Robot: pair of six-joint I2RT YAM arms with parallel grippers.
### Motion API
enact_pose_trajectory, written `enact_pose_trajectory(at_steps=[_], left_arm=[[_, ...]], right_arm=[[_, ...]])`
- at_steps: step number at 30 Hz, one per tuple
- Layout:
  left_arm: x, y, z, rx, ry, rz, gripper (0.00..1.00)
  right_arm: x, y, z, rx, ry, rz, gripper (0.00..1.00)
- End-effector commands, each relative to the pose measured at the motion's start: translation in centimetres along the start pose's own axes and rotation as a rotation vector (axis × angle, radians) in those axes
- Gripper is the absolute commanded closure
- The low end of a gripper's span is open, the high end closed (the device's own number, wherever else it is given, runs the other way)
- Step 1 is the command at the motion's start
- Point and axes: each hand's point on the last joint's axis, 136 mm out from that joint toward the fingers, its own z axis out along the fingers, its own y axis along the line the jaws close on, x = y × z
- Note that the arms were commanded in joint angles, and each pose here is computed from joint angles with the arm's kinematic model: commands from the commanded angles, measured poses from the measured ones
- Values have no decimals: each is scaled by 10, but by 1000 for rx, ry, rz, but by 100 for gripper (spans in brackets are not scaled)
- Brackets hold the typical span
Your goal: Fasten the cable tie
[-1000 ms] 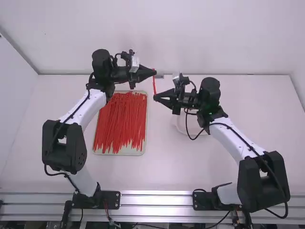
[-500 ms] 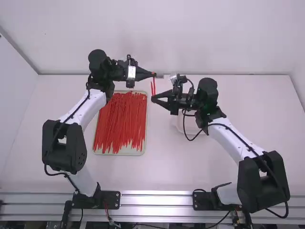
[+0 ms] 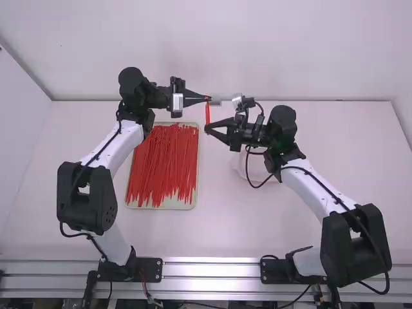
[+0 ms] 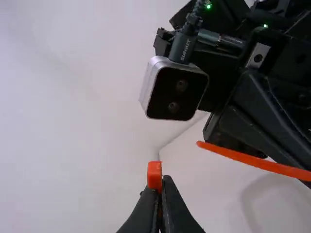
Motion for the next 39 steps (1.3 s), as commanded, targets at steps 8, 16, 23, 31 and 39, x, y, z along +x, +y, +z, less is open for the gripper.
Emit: enact_pose_trajectory(at_steps=[8, 16, 23, 31, 39], left_arm=[[0, -3, 0, 8, -5, 73, 98], [-5, -10, 6, 43, -33, 131, 98], [-6, -8, 4, 37, -31, 152, 98], [-8, -10, 8, 47, -40, 151, 98], [-7, -11, 9, 51, -41, 133, 98]], right_arm=[[-13, -3, -1, 29, -34, 19, 100], [-12, -4, -1, 30, -30, 25, 100], [-13, -4, 0, 32, -32, 25, 100], [-13, -4, 0, 31, -33, 21, 100], [-17, -7, -1, 49, -53, 12, 100]])
